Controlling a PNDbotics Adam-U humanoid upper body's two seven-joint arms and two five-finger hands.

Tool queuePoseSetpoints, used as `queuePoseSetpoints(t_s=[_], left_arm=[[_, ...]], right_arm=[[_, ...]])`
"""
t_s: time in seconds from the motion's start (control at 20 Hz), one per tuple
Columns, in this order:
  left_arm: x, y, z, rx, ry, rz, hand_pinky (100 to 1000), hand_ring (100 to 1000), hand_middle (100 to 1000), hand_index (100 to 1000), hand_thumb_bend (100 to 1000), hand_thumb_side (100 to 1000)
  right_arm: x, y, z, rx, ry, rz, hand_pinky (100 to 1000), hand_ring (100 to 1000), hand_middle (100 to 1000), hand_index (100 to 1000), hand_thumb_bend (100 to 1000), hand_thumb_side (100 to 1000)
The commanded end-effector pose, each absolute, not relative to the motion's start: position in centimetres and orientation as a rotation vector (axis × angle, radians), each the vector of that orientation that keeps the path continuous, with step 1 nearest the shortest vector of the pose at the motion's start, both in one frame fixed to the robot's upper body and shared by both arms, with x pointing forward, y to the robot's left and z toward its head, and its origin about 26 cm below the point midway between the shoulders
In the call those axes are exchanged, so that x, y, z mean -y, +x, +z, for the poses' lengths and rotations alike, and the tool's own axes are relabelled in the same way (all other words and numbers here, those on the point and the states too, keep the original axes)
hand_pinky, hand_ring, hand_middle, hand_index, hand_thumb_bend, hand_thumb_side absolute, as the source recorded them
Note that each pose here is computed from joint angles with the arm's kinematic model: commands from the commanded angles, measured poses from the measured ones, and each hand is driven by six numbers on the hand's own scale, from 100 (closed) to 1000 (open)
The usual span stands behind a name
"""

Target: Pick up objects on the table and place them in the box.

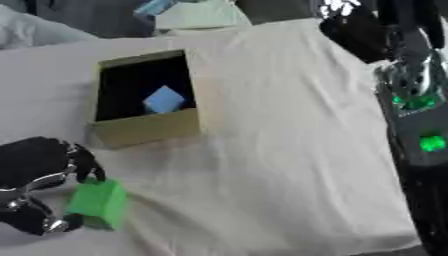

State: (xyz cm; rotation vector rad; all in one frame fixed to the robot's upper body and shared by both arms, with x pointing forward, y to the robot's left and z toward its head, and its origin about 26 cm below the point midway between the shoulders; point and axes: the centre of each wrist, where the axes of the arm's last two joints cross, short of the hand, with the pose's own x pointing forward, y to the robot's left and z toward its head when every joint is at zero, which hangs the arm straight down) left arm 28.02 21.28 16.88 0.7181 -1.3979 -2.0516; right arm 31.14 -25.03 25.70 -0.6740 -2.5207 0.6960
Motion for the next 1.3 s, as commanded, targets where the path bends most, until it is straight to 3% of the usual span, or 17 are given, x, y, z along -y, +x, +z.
queuePoseSetpoints(t_s=[0.05,0.5,0.6,0.7,0.75,0.9,0.95,1.05,1.3], left_arm=[[-21.84,28.15,17.75,1.408,0.81,-2.027,245,269,390,632,467,100],[-22.41,28.27,18.05,1.418,0.872,-1.973,211,215,337,557,478,100],[-22.44,28.21,17.92,1.408,0.85,-1.99,341,330,425,634,562,100],[-22.38,28.15,17.78,1.382,0.833,-2.039,463,447,542,803,722,192],[-22.34,28.11,17.69,1.366,0.825,-2.069,589,590,658,865,791,262],[-22.35,28.01,17.46,1.32,0.783,-2.146,683,722,771,912,775,370],[-22.4,28.01,17.45,1.309,0.761,-2.165,766,803,821,946,758,413],[-22.43,27.98,17.38,1.286,0.708,-2.189,783,842,848,978,762,454],[-22.2,28.25,18.08,1.247,0.607,-2.213,777,846,849,989,764,456]], right_arm=[[25.17,30.82,26.4,2.546,-0.691,0.687,823,725,511,822,100,723],[25.2,30.82,26.29,2.54,-0.693,0.685,823,725,510,822,100,724],[25.17,30.82,26.27,2.539,-0.691,0.686,823,725,510,822,100,724],[25.16,30.82,26.26,2.538,-0.691,0.687,823,724,509,822,100,724],[25.17,30.82,26.26,2.538,-0.691,0.688,823,724,509,822,100,724],[25.12,30.82,26.26,2.54,-0.688,0.687,823,724,509,822,100,724],[25.11,30.82,26.27,2.54,-0.687,0.688,823,723,509,821,100,724],[25.1,30.83,26.29,2.542,-0.686,0.688,823,723,508,821,100,724],[25.09,30.82,26.24,2.539,-0.684,0.688,822,723,508,822,100,724]])
